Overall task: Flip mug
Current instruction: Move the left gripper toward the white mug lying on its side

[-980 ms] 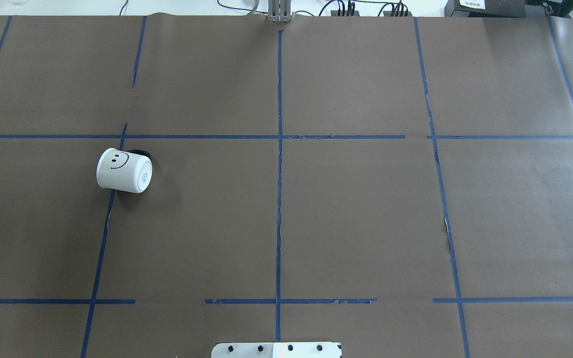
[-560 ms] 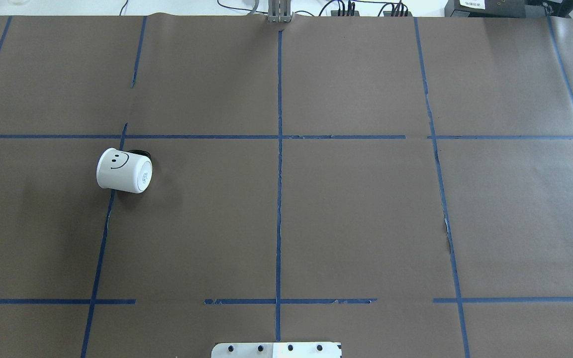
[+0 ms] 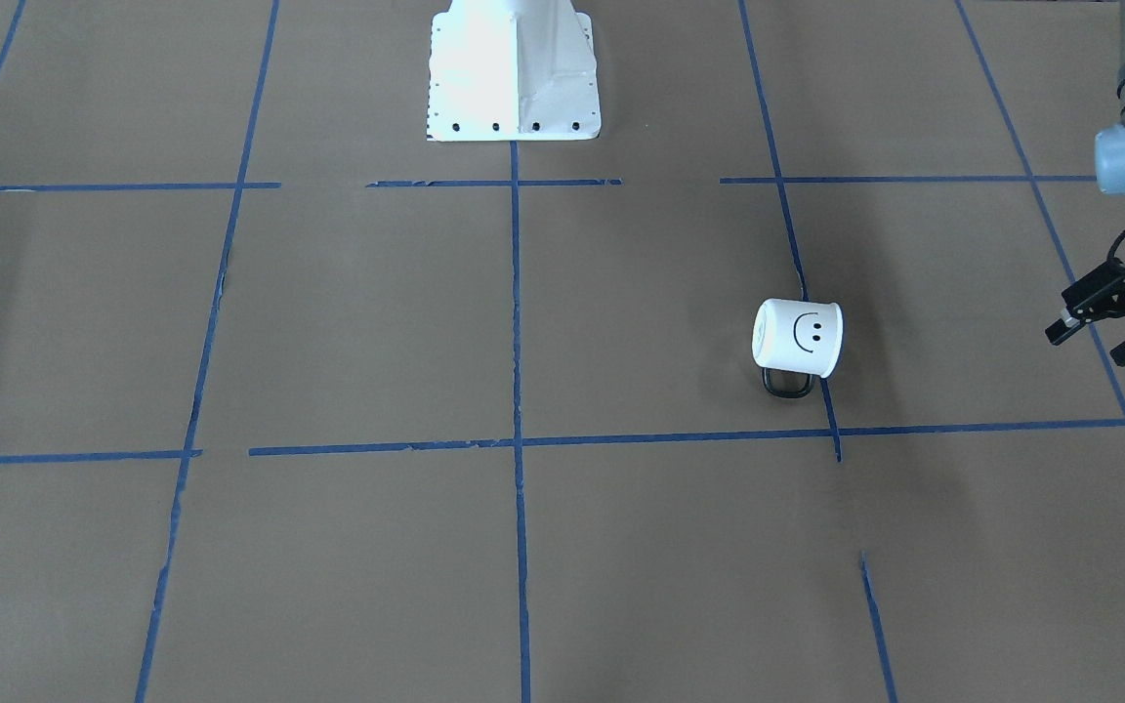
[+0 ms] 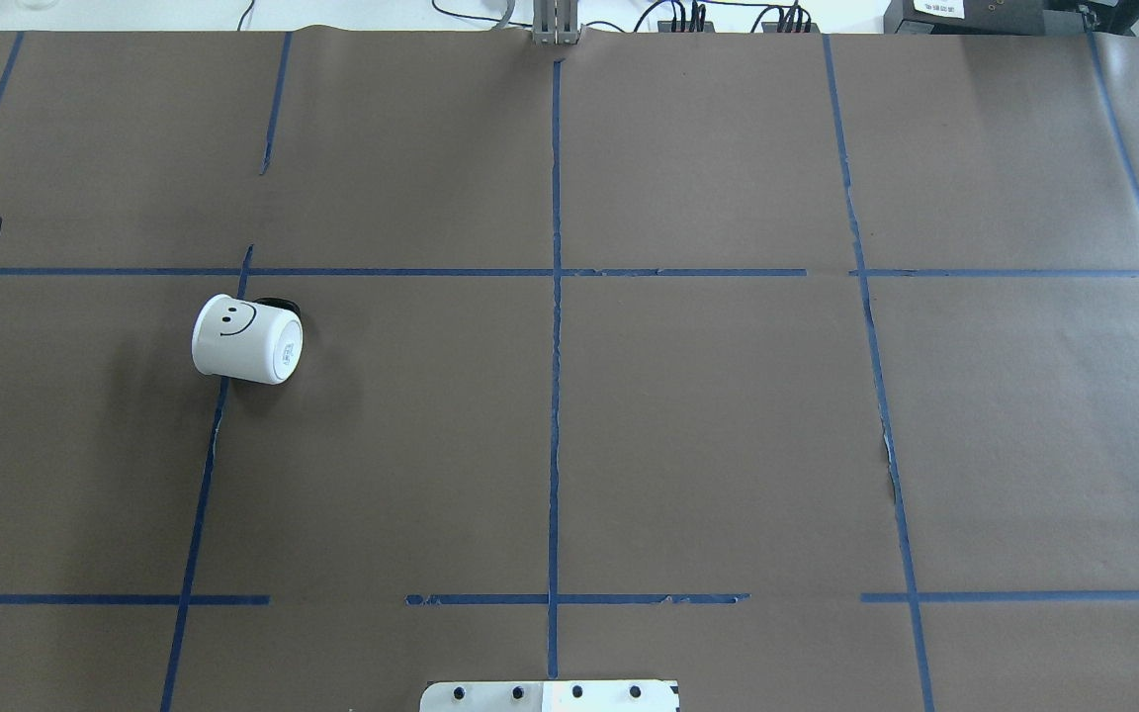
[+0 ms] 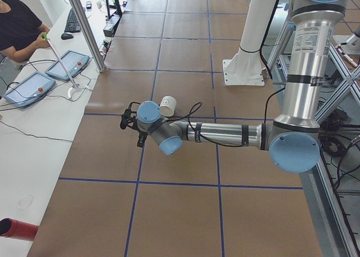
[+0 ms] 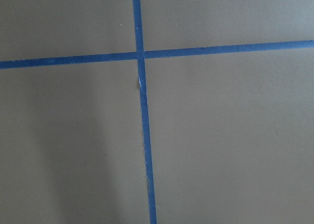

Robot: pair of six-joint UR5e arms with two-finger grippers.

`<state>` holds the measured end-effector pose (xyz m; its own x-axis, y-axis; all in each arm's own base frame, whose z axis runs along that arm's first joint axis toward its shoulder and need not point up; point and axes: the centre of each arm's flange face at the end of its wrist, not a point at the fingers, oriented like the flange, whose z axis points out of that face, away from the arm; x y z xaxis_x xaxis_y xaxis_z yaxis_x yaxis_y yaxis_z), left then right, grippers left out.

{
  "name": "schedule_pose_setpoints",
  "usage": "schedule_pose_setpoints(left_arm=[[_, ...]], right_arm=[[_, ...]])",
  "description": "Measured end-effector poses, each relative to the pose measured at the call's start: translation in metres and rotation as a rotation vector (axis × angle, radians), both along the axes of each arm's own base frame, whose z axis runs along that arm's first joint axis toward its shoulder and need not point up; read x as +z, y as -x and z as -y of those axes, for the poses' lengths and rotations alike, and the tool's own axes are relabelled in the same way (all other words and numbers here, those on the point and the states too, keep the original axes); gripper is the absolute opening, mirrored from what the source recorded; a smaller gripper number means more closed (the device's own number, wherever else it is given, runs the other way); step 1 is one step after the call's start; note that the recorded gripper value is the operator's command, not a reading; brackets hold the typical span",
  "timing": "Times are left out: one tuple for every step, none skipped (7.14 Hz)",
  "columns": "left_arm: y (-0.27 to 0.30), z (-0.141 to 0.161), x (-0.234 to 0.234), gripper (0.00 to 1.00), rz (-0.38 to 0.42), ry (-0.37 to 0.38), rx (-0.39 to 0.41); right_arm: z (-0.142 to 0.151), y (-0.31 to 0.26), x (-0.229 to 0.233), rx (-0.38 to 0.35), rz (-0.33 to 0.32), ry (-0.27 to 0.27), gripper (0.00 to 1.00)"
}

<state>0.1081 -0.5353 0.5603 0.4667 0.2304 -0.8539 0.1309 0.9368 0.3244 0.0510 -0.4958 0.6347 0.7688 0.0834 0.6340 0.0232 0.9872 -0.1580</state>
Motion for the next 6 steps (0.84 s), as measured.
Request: schedule_pose_setpoints(left_arm=[[-0.008,-0.001,-0.005,1.00,-0.024,-0.030,0.005],[-0.014,-0.002,-0.012,1.00,-0.057,-0.029,-0.005],[-0.026,-0.004,-0.020,1.00,-0.103,0.004,-0.019],[-0.041,-0.006,-0.027,1.00,-0.146,0.044,-0.028],[-0.057,-0.007,-0.030,1.00,-0.180,0.070,-0.028],[-0.067,-0.007,-0.028,1.00,-0.206,0.086,-0.025]], right_arm=[[0.000,0.000,0.000,0.000,0.000,0.000,1.00],[0.000,0.000,0.000,0.000,0.000,0.000,1.00],[0.000,0.000,0.000,0.000,0.000,0.000,1.00],[0.000,0.000,0.000,0.000,0.000,0.000,1.00],[0.000,0.000,0.000,0.000,0.000,0.000,1.00],[0.000,0.000,0.000,0.000,0.000,0.000,1.00]])
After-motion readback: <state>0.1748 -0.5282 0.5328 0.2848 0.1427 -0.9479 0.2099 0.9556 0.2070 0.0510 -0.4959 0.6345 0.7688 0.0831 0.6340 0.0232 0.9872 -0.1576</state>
